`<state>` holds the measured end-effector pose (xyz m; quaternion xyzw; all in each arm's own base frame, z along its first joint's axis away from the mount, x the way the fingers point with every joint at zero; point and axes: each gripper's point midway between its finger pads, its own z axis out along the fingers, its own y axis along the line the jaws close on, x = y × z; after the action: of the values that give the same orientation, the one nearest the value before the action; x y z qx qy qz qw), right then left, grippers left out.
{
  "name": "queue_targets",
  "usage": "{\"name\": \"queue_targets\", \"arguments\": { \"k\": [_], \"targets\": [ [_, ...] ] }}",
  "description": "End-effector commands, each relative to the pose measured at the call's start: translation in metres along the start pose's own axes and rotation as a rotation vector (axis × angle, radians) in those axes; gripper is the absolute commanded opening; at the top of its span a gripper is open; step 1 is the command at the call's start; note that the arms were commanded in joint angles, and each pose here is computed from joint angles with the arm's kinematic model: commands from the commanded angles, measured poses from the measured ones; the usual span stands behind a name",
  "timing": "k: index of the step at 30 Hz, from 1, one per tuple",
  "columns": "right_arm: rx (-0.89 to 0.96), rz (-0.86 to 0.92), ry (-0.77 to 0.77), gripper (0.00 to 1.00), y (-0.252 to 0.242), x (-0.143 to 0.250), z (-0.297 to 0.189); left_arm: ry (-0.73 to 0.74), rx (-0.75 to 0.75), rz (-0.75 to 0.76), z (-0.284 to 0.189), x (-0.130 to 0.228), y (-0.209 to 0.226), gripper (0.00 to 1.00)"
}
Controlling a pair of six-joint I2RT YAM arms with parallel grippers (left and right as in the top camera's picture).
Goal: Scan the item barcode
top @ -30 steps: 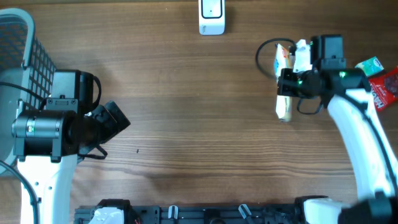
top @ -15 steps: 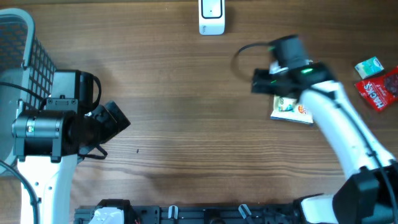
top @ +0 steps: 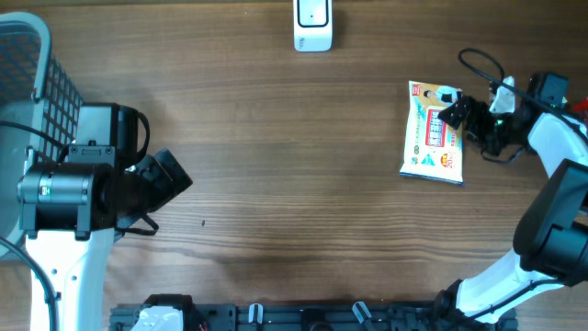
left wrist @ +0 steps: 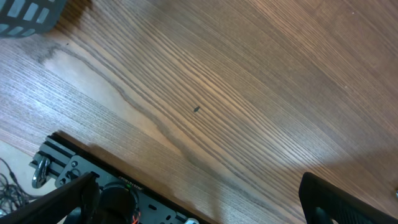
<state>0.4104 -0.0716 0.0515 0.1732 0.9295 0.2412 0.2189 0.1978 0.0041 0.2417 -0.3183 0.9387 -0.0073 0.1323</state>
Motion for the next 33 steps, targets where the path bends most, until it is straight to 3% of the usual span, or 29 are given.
{"name": "queue_targets", "arguments": {
  "k": [1, 9, 12, 14, 19, 22, 27, 29, 33],
  "targets": [
    [-0.013, -0.056, -0.072, 0.96, 0.005, -0.021, 0.000, -0.003, -0.002, -0.018, 0.000, -0.001, 0.001, 1.00],
    [-0.024, -0.081, 0.015, 0.95, -0.017, 0.000, 0.047, -0.003, -0.002, -0.018, 0.000, -0.001, 0.001, 1.00],
    [-0.056, -0.072, 0.051, 0.88, -0.025, 0.011, 0.066, -0.003, -0.002, -0.018, 0.000, -0.001, 0.001, 1.00],
    [-0.062, -0.061, 0.066, 0.73, -0.029, 0.017, 0.075, -0.003, -0.002, -0.018, 0.000, -0.001, 0.001, 1.00],
    [-0.072, -0.047, 0.069, 0.04, -0.028, 0.016, 0.077, -0.003, -0.002, -0.018, 0.000, -0.001, 0.001, 1.00],
    [-0.117, 0.005, 0.035, 0.05, -0.012, 0.000, 0.065, -0.003, -0.002, -0.018, 0.000, -0.001, 0.001, 1.00],
    [-0.454, 0.088, -0.002, 0.04, 0.062, -0.033, 0.024, -0.003, -0.002, -0.018, 0.000, -0.001, 0.001, 1.00],
    [-0.614, 0.165, 0.033, 0.04, 0.087, -0.038, 0.008, -0.003, -0.002, -0.018, 0.000, -0.001, 0.001, 1.00],
    [-0.751, 0.301, 0.151, 0.04, 0.117, -0.033, -0.004, -0.003, -0.002, -0.018, 0.000, -0.001, 0.001, 1.00]
  ]
}}
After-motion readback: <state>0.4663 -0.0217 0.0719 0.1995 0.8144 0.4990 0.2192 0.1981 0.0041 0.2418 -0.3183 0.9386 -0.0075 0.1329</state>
